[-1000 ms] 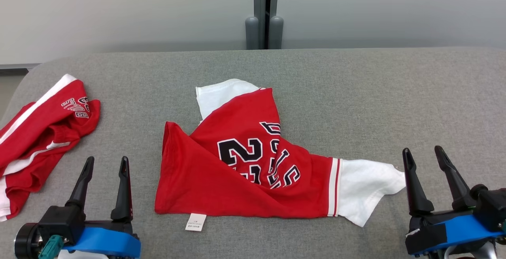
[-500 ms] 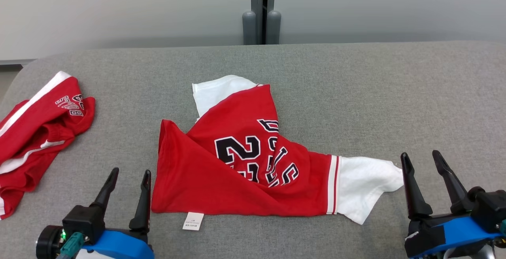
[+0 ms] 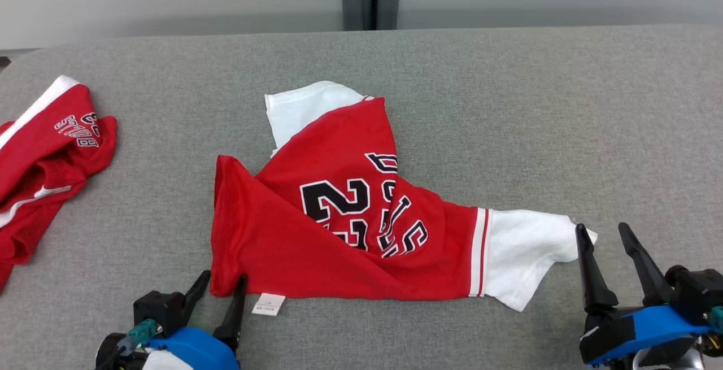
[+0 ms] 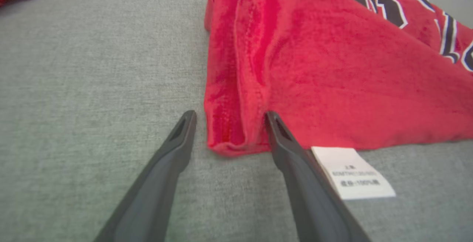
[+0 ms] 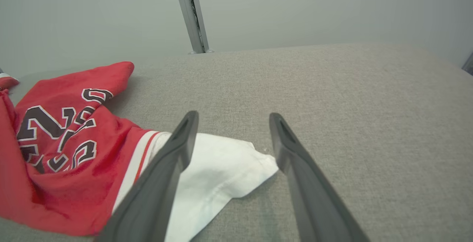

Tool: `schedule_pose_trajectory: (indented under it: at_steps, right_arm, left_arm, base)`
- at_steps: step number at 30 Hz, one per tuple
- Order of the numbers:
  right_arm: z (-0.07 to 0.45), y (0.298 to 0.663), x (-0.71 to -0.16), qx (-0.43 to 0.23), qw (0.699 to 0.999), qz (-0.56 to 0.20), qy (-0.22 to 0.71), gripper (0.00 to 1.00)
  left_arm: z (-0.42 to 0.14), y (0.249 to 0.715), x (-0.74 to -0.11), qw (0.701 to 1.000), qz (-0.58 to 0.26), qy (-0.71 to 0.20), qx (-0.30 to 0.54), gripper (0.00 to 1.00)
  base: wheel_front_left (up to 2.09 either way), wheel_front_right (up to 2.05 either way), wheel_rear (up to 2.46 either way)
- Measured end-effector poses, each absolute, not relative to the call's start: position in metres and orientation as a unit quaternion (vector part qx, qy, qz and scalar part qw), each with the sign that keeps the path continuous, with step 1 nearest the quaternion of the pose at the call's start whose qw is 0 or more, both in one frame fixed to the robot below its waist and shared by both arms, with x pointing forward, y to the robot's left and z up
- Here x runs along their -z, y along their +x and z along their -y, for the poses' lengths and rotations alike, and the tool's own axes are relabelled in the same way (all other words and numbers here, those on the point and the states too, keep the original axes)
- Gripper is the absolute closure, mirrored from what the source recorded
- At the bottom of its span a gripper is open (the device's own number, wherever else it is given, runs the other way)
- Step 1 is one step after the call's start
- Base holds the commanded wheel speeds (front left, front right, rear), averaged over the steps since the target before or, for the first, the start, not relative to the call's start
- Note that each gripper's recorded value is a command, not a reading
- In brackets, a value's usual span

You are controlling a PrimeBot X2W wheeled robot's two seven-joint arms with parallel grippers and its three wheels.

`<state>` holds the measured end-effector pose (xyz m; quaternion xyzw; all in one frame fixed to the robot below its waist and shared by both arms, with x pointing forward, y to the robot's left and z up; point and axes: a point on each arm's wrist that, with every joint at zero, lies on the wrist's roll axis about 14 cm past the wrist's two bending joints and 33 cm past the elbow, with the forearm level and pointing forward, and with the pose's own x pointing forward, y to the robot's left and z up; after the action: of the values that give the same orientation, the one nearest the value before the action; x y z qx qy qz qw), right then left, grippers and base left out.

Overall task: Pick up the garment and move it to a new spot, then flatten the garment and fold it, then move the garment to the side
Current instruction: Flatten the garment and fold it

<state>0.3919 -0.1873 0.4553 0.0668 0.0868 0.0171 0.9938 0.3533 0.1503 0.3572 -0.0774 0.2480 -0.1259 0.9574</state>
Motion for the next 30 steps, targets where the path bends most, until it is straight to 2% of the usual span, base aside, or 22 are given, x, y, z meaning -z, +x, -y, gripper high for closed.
schedule_pose_trajectory:
  at_steps: [1,2,9,17,19,20,25,30]
  right_arm:
    - [0.19,0.392,-0.452,-0.013,0.993,-0.092,0.067,0.0]
    - [0.196,0.392,-0.446,-0.003,0.993,-0.099,0.066,0.0]
    - [0.211,0.392,-0.412,0.025,0.987,-0.145,0.068,0.0]
    - [0.195,0.405,-0.365,0.011,0.974,-0.211,0.086,0.0]
    - [0.191,0.409,-0.359,0.007,0.972,-0.219,0.09,0.54]
    - [0.19,0.411,-0.357,0.006,0.971,-0.22,0.092,1.0]
    - [0.185,0.416,-0.36,-0.002,0.974,-0.202,0.104,1.0]
    - [0.195,0.429,-0.401,0.001,0.987,-0.121,0.105,1.0]
  left_arm:
    - [-0.149,0.354,-0.355,0.956,-0.252,-0.079,0.129,0.53]
    - [-0.148,0.359,-0.352,0.955,-0.254,-0.081,0.13,1.0]
    - [-0.147,0.365,-0.343,0.953,-0.258,-0.083,0.134,1.0]
    - [-0.145,0.378,-0.34,0.954,-0.251,-0.084,0.138,1.0]
    - [-0.146,0.38,-0.341,0.955,-0.248,-0.085,0.135,1.0]
    - [-0.146,0.38,-0.341,0.956,-0.247,-0.086,0.134,1.0]
    - [-0.15,0.386,-0.353,0.963,-0.222,-0.086,0.123,1.0]
    - [-0.155,0.407,-0.41,0.983,-0.125,-0.061,0.123,1.0]
  base:
    - [0.0,0.0,0.0]
    - [0.0,0.0,0.0]
    - [0.0,0.0,0.0]
    - [0.0,0.0,0.0]
    - [0.0,0.0,0.0]
    - [0.0,0.0,0.0]
    - [0.0,0.0,0.0]
    - [0.0,0.0,0.0]
